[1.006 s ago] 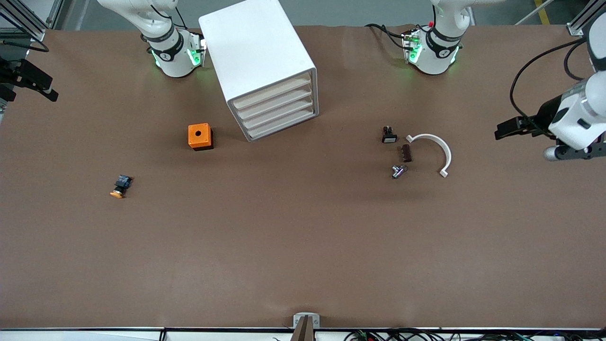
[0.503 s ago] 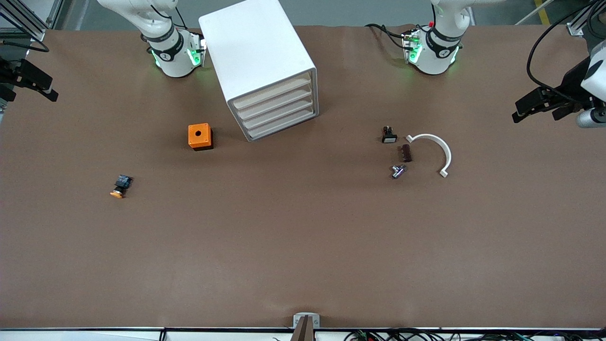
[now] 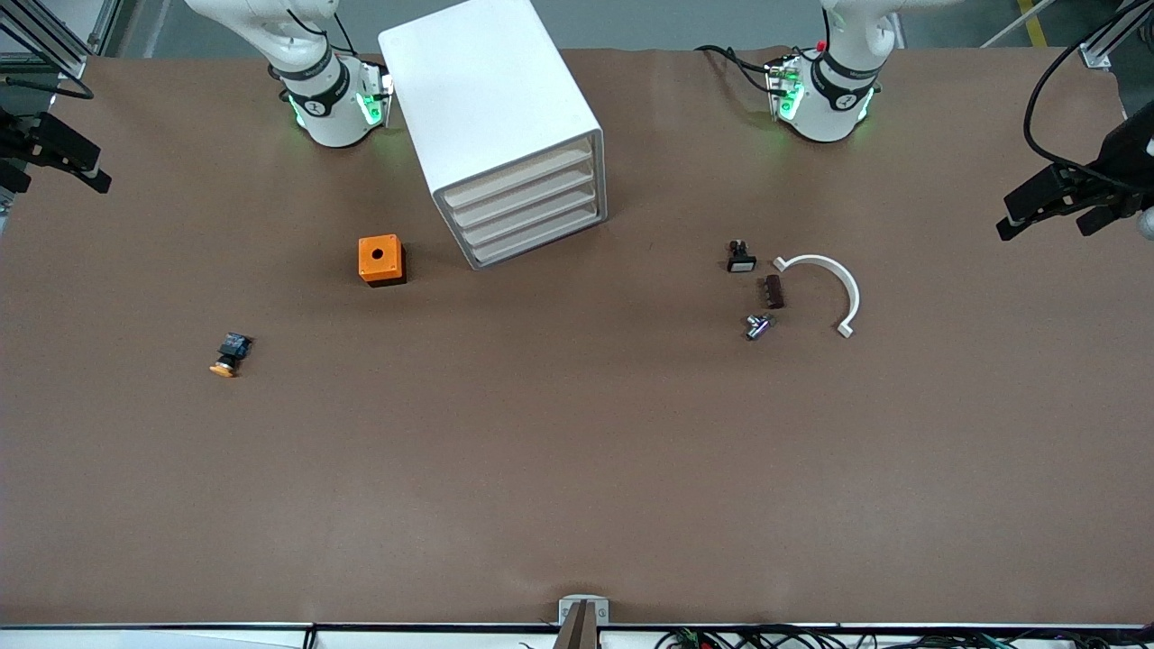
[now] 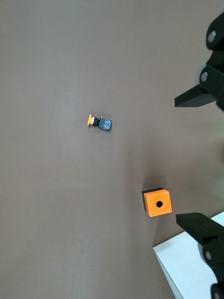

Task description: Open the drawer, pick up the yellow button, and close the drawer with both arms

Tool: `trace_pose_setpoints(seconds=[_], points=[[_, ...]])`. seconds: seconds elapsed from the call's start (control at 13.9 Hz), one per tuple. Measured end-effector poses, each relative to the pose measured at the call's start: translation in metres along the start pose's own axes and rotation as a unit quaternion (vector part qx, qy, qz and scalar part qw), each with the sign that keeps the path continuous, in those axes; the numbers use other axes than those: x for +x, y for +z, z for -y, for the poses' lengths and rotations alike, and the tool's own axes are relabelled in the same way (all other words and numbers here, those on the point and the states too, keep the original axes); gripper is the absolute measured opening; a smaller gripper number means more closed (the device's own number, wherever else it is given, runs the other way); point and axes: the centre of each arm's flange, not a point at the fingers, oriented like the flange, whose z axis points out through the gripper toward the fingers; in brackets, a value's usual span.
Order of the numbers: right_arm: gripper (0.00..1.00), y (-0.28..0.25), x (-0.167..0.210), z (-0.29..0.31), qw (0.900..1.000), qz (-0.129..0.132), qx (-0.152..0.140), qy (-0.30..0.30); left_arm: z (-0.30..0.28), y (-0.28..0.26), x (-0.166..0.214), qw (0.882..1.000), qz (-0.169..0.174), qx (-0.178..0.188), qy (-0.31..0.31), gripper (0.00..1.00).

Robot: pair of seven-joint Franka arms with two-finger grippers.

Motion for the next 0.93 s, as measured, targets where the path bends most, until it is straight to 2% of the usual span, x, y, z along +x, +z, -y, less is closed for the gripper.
trace_pose_setpoints(seconds=[0.93], points=[[1.0,0.0017,-0.002,-0.0033,1.0,0.008,0.001,0.004,0.0009,0.0076,0.0049,1.0,0.006,0.0,-0.001,1.0]])
